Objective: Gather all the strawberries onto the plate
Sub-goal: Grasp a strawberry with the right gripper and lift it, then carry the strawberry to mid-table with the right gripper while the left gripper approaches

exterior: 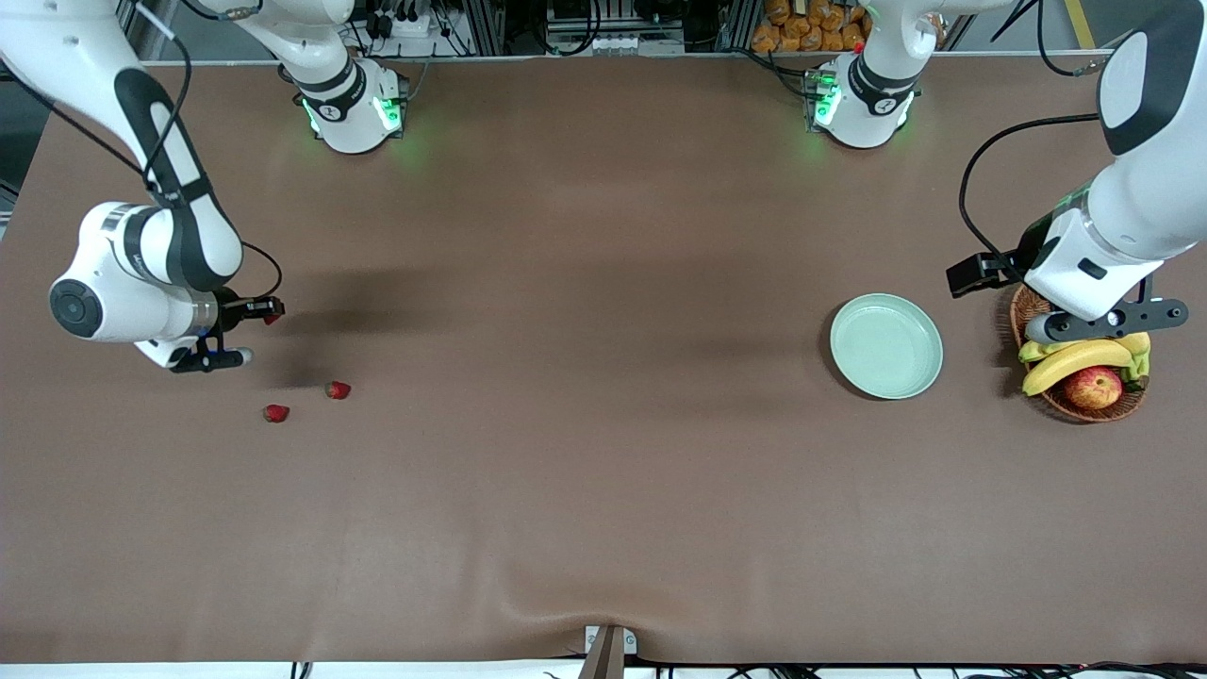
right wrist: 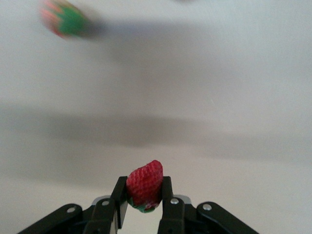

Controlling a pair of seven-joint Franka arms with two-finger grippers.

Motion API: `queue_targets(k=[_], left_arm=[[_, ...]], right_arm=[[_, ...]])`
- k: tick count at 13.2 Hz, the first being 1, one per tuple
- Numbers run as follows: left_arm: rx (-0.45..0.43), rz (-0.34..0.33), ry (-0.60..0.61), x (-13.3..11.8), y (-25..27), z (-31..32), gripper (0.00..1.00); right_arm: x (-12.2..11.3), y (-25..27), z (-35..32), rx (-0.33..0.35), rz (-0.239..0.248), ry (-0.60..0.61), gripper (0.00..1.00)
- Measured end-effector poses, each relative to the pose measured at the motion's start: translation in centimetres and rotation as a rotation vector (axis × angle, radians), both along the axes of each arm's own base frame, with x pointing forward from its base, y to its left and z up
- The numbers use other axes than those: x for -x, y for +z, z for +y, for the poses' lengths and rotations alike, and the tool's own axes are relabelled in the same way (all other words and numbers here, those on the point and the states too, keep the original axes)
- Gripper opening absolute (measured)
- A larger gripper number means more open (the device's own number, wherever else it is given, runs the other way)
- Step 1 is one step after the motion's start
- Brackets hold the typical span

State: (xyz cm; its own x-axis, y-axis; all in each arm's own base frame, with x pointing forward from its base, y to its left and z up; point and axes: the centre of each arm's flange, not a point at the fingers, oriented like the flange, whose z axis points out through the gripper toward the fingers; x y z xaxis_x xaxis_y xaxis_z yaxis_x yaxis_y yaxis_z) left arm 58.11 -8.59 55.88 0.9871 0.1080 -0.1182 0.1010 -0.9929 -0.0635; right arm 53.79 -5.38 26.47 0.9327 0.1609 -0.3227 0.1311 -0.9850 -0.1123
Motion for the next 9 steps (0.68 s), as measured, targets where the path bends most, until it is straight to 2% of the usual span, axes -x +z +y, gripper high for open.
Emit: queue_targets(k=[4,9], left_arm=[[0.002,-0.011,0.000,0.0,0.5,-0.3,1.00],[0.007,-0.047,0.006,-0.2,2.3,0.2,1.00]], right_arm=[[-5.1,7.9,7.8,-0.005,-0.143,0.135,0.32],[-8.2,8.0,18.2,-0.106,-0.246,0.211,0.32]])
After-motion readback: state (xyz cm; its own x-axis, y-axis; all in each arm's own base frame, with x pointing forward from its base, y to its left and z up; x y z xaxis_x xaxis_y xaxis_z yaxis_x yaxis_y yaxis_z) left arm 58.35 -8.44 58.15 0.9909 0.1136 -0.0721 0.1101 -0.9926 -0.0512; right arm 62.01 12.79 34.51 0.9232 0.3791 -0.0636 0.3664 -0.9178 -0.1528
